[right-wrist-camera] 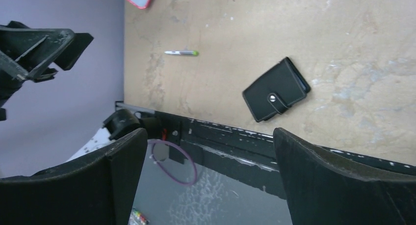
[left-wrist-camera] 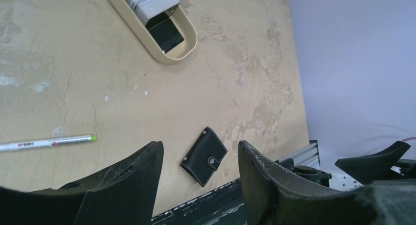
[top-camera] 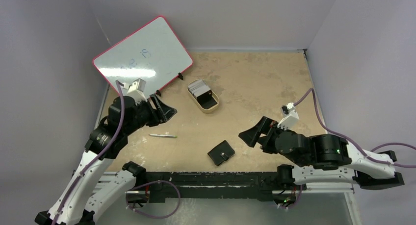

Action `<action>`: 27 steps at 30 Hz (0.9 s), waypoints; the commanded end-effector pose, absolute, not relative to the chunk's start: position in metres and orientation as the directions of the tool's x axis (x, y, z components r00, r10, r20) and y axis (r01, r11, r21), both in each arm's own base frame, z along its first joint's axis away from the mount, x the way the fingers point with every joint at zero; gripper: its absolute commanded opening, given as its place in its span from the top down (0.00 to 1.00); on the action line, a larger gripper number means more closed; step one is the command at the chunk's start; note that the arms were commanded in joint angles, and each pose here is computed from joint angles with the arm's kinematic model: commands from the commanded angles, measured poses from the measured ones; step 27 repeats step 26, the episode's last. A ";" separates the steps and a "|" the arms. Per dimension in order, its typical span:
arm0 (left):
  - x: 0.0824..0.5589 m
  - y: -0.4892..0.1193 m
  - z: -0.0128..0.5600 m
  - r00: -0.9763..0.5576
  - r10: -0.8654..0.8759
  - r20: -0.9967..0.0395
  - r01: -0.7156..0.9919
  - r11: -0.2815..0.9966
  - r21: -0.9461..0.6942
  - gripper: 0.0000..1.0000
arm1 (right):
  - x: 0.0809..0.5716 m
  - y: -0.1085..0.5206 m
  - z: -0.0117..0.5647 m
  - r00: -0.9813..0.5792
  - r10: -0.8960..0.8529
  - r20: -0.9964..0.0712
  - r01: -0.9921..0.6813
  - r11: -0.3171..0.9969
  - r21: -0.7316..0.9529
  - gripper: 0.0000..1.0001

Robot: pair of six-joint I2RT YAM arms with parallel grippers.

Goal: Put the credit cards into the card holder
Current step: Reset both arms

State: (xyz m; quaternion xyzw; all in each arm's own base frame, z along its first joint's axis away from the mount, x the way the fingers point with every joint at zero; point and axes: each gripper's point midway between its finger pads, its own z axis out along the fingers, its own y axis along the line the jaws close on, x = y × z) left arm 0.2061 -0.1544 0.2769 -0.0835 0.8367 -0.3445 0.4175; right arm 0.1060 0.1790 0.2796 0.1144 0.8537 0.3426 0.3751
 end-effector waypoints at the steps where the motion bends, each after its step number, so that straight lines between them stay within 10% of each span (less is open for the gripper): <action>1: 0.200 -0.146 0.253 -0.652 -0.428 -0.626 0.102 0.769 -0.631 0.43 | 0.104 0.168 0.252 -0.708 0.424 -0.565 -0.012 0.792 0.610 0.01; 27: 0.189 -0.145 0.269 -0.578 -0.480 -0.659 0.185 0.710 -0.679 0.41 | 0.102 0.171 0.243 -0.712 0.465 -0.526 0.010 0.756 0.655 0.00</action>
